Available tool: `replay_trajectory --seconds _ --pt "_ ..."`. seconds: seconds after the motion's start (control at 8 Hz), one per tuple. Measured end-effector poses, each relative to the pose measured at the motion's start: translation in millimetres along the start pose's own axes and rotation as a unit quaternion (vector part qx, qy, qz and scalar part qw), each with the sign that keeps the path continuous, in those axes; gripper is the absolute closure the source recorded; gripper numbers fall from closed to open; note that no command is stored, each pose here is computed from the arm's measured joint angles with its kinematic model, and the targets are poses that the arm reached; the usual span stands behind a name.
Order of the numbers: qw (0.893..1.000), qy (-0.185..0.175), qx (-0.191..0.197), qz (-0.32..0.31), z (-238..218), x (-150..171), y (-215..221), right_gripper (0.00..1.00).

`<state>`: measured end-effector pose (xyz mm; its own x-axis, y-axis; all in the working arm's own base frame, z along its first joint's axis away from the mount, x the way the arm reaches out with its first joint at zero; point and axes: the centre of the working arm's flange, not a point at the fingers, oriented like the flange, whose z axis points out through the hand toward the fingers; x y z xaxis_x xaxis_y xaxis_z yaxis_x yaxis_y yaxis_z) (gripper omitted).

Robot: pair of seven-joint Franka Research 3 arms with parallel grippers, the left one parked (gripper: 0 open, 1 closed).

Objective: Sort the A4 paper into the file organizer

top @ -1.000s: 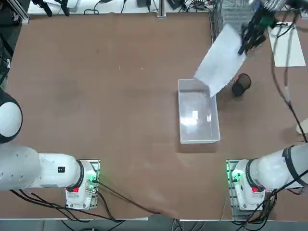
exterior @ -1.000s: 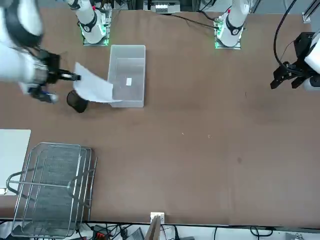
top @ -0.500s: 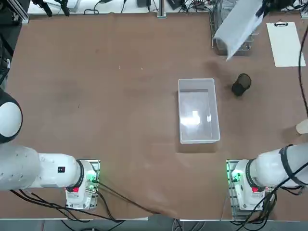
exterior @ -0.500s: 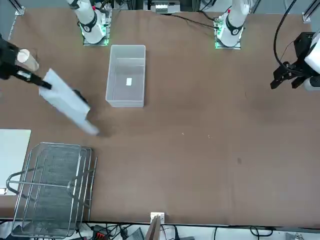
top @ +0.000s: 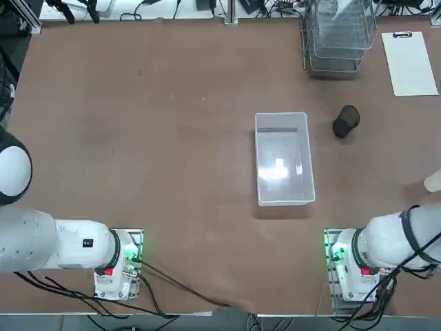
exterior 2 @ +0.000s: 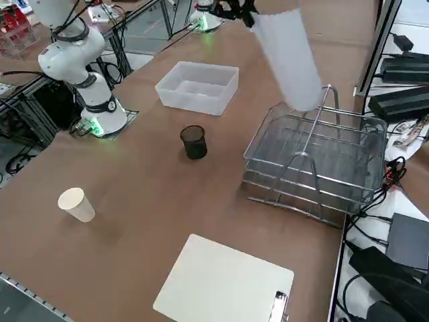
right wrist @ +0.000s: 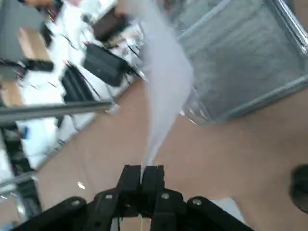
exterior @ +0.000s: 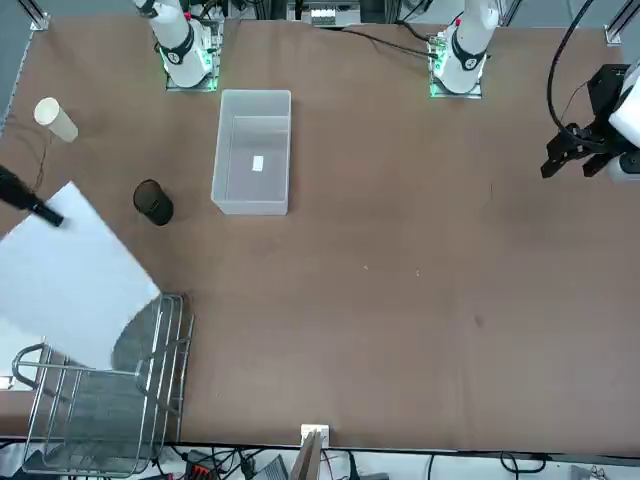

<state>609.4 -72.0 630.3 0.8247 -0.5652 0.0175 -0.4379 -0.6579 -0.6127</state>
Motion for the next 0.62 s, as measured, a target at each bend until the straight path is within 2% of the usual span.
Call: replay_trajectory --seconds 0.25,0.62 --pt "0.999 0.029 0.034 0.019 1.4 13.5 1.1 0.98" --pt "0.996 0.044 0.041 0.068 35.6 25.7 21.9 0.98"
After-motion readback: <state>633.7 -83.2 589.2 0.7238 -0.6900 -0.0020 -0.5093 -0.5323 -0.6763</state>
